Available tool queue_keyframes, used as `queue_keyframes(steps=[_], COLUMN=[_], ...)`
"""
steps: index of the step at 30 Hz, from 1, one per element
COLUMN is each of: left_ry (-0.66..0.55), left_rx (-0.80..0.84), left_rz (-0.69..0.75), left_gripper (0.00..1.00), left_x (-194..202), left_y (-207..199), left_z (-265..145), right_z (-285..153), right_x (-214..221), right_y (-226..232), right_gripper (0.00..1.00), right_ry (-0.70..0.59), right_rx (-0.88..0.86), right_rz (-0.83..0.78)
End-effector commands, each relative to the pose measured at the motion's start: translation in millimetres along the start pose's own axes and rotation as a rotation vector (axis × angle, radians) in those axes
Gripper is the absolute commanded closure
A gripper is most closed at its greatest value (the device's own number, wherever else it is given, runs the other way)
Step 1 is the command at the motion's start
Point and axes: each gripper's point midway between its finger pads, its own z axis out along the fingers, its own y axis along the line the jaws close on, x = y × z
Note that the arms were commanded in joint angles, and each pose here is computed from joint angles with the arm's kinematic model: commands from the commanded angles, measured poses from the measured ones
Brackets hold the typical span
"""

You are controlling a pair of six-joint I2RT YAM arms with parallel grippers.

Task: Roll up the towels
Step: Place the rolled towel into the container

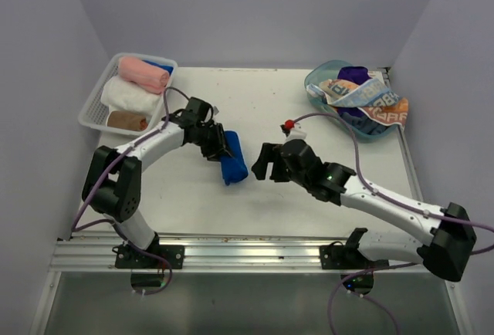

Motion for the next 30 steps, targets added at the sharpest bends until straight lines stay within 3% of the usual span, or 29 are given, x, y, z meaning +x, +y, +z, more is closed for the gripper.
queue_keyframes(steps=[1, 4, 8, 14, 22, 30], left_ry=[-0.089, -0.164, -0.367, -0.593, -0.746, -0.819], left_rx=[0.049, 0.045, 0.049, 0.024, -0.011, -0.031], left_rz=[0.011, 0.002, -0.068, -0.242, -0.461, -0.587], left_gripper=[0.87, 0.87, 0.87, 0.87, 0.87, 0.86], left_x=[-36.5, -70.3, -147.2, -234.2, -282.2, -291.0], left_y=[-18.4, -25.0, -15.7, 33.4, 115.2, 173.1], left_z=[-44.5, -75.1, -138.9, -214.9, -263.4, -263.7], right_z=[-38.6, -59.0, -79.6, -80.4, -66.0, -46.9], right_x=[-37.1, -53.4, -68.5, -63.9, -54.1, -49.1], right_y=[-36.8, -54.5, -61.1, -64.6, -61.6, -53.5], right_gripper=[0.17, 0.17, 0.16, 0.16, 0.16, 0.16], right_ry=[-0.134, -0.206, -0.267, -0.241, -0.194, -0.159], right_rx=[0.168, 0.244, 0.271, 0.288, 0.276, 0.256], right_rz=[0.0, 0.006, -0.001, -0.025, -0.034, -0.052])
